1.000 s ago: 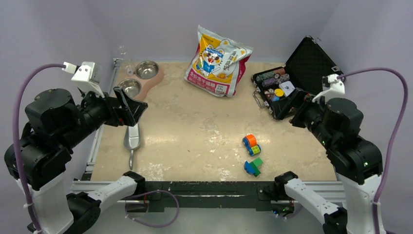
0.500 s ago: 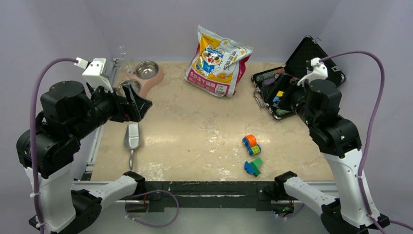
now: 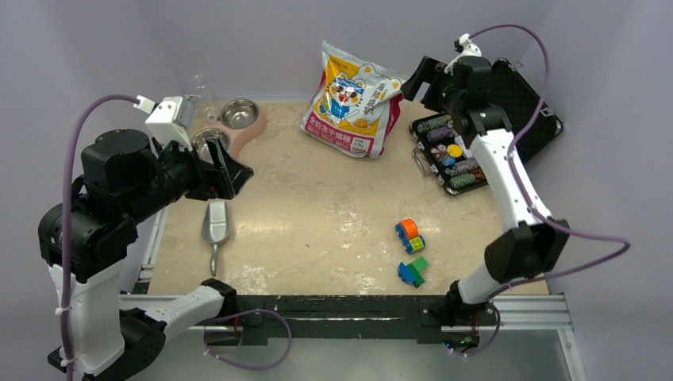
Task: Serve the pet food
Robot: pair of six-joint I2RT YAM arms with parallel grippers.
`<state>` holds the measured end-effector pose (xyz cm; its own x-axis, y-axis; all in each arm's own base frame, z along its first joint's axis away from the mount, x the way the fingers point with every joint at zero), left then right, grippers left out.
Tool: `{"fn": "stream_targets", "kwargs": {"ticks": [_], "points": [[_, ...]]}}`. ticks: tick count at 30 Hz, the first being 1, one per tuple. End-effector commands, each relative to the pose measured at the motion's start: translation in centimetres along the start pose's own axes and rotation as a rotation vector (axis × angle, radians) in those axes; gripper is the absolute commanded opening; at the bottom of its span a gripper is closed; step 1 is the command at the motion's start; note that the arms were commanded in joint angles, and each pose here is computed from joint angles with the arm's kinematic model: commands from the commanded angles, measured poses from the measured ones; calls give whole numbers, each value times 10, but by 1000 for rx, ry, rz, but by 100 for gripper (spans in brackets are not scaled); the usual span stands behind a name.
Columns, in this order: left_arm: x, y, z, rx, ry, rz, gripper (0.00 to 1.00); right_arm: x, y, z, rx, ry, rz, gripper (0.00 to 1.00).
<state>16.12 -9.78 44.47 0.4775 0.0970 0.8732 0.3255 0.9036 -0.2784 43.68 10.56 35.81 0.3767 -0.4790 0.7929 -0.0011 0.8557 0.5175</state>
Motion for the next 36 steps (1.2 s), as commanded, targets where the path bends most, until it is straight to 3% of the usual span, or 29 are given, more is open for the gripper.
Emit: {"fn": "stream_targets", "kwargs": {"ticks": [1, 7, 11, 17, 21, 24, 27, 29, 32, 36], "points": [[-15, -8, -9, -48, 68, 60, 88, 43, 35, -36, 259, -73, 107, 96], [-25, -18, -28, -112, 104, 97, 85, 37, 19, -104, 302, -36, 208, 94], [-13, -23, -47, -138, 55, 116, 85, 39, 12, -128, 337, -39, 240, 93], [44, -6, -83, -38, -221, 92, 92, 21, 4, -157, 382, 0, 299, 91], [82, -6, -97, -35, -400, 151, 96, 14, 7, -170, 438, 25, 320, 87], [94, -15, -114, -79, -406, 195, 96, 5, 11, -174, 471, 42, 314, 76], [90, -18, -131, -77, -335, 260, 93, -8, 10, -173, 470, 61, 290, 57], [81, -16, -144, -54, -275, 335, 91, -25, 13, -171, 486, 99, 284, 33], [59, -8, -164, -1, -156, 584, 90, -46, 20, -165, 459, 163, 299, 1], [47, -12, -193, -79, -29, 930, 86, -78, 58, -133, 423, 237, 328, 0]]}}
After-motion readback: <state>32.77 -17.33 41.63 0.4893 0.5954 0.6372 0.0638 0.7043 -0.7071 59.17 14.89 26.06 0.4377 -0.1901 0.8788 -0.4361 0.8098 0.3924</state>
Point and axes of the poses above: each gripper's point midway between its finger pads, its own z axis back along the fingers, its own y axis along the line the jaws close on, x = y × z, the point moved 1 cm from there along z, back along the fingers, and after that the axes turned 5 degrees about -z, right-handed, at the moved point
